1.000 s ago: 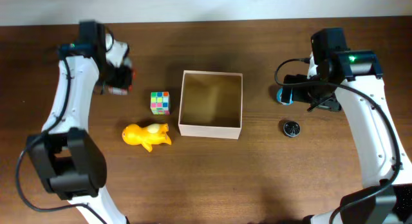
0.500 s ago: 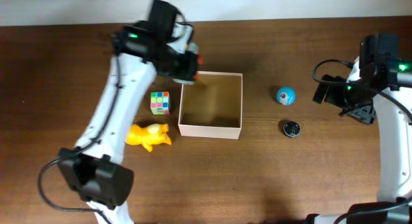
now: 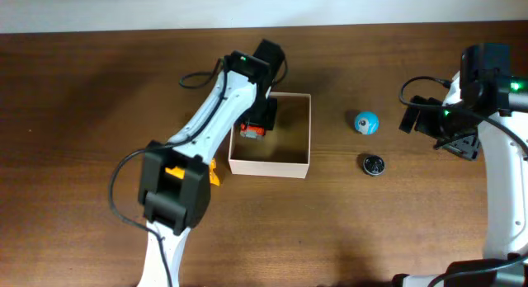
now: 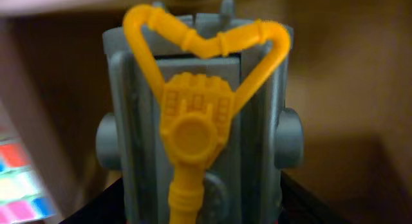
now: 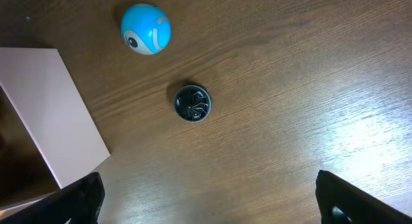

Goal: Pack container
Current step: 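Carry the truck into the box and release it with the left gripper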

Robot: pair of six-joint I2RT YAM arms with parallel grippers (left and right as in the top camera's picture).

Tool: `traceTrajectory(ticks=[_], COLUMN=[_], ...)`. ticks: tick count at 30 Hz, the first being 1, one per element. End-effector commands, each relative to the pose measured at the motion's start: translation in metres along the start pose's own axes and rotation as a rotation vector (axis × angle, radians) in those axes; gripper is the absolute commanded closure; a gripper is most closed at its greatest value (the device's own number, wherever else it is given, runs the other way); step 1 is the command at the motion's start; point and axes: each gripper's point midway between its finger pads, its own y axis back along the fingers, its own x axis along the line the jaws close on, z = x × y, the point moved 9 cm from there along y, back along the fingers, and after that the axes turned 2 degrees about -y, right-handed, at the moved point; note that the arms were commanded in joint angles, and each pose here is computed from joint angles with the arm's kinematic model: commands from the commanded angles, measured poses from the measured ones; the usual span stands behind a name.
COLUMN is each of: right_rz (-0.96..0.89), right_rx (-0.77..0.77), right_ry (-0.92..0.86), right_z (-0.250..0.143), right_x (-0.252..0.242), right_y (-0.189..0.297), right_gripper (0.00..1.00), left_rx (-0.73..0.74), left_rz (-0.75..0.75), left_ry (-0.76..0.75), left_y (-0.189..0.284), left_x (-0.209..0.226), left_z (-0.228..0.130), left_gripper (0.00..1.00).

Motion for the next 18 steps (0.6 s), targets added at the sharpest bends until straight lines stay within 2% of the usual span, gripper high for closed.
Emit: traceTrajectory(ticks=[1, 4, 6, 9, 14, 18], right_rz=[0.016, 0.016, 0.016, 0.016, 0.016, 0.016], right_rx=[-0.032, -0.033, -0.033, -0.033, -0.032, -0.032], right_ry=[-0.008, -0.008, -0.008, -0.008, -0.008, -0.008], right_z=[0.001, 0.001, 0.001, 0.001, 0.001, 0.001], right_x=[0.001, 0.001, 0.001, 0.001, 0.001, 0.001], right_y=[0.01, 0.01, 0.01, 0.01, 0.01, 0.01], right_gripper=[0.01, 0.01, 0.01, 0.01, 0.01, 0.01], left_rx=[0.037, 0.031, 0.029, 0.031, 0.003, -0.073], left_rz=[0.039, 0.037, 0.034, 0.026, 0.019, 0.005], left_ry=[0.058, 0.058, 0.058, 0.058, 0.059, 0.063], left_y=[-0.017, -0.018, -0.017, -0.014, 0.024, 0.072], left_x=[0.006, 0.006, 0.005, 0.005, 0.006, 0.009], left_z=[0.001, 0.002, 0.002, 0.002, 0.004, 0.006], left_gripper=[0.69, 0.53, 0.36, 0.23, 0.13, 0.13])
